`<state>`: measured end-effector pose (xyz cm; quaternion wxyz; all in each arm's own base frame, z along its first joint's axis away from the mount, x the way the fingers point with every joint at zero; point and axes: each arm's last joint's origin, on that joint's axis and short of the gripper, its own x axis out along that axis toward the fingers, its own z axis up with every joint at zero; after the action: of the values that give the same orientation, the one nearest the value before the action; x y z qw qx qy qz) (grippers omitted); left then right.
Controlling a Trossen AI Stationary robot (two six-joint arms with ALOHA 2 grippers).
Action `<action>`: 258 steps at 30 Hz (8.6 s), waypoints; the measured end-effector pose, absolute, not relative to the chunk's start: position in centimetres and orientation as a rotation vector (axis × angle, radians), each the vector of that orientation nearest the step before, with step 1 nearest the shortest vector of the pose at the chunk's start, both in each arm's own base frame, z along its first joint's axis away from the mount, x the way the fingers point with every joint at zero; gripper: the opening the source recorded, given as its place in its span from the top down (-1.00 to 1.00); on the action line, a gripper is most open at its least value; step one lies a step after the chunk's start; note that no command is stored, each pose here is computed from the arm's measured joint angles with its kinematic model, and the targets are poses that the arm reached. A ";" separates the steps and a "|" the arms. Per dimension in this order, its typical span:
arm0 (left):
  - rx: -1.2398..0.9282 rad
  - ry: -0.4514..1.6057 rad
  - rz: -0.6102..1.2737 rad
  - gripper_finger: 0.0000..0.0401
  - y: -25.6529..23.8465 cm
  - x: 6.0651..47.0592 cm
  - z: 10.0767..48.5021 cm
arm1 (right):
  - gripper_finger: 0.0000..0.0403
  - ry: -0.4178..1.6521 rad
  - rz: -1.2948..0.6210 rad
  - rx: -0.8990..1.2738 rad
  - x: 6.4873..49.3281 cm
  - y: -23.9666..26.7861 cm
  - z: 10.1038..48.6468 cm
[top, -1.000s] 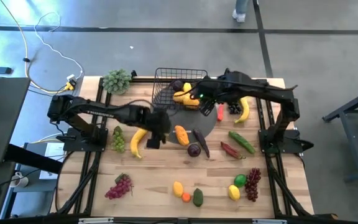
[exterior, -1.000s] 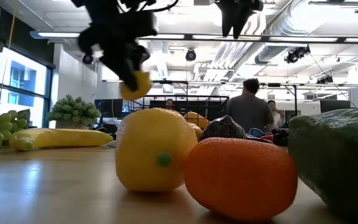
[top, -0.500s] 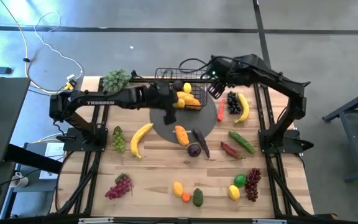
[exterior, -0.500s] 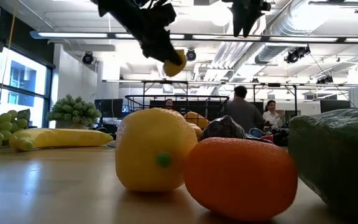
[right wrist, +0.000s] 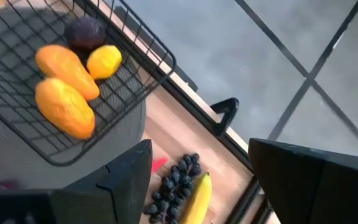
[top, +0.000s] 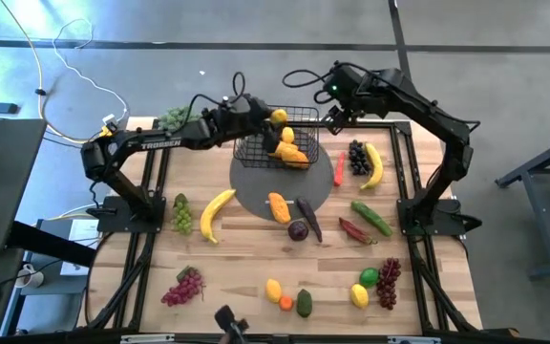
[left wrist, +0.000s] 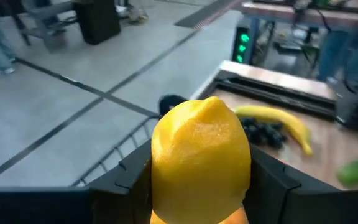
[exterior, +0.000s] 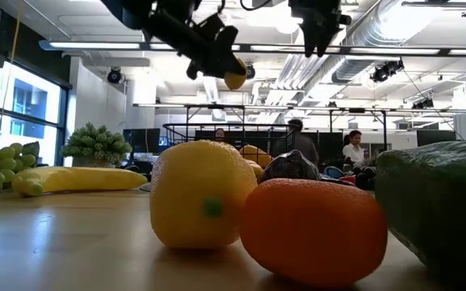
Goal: Build produce basket
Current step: Put the lemon into the black wire basket, then put the plum into the black wire basket
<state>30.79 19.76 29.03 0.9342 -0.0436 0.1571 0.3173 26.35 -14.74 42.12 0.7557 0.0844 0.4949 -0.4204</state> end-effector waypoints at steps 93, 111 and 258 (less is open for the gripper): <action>-0.141 0.708 0.720 -0.33 19.5 22.6 39.5 | -0.24 1.182 -0.562 0.374 28.9 -7.0 40.7; -0.145 0.854 0.570 -0.33 15.0 23.8 38.8 | -0.24 1.230 -0.313 0.262 30.2 -4.6 40.1; -0.230 0.884 0.599 -0.33 5.9 15.9 36.6 | 0.31 1.308 -0.311 0.262 41.0 -0.2 29.5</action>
<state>15.95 5.92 36.57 0.8543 -0.1095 0.4206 0.2850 41.04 -0.19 29.54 0.7745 0.1208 0.6041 -0.1437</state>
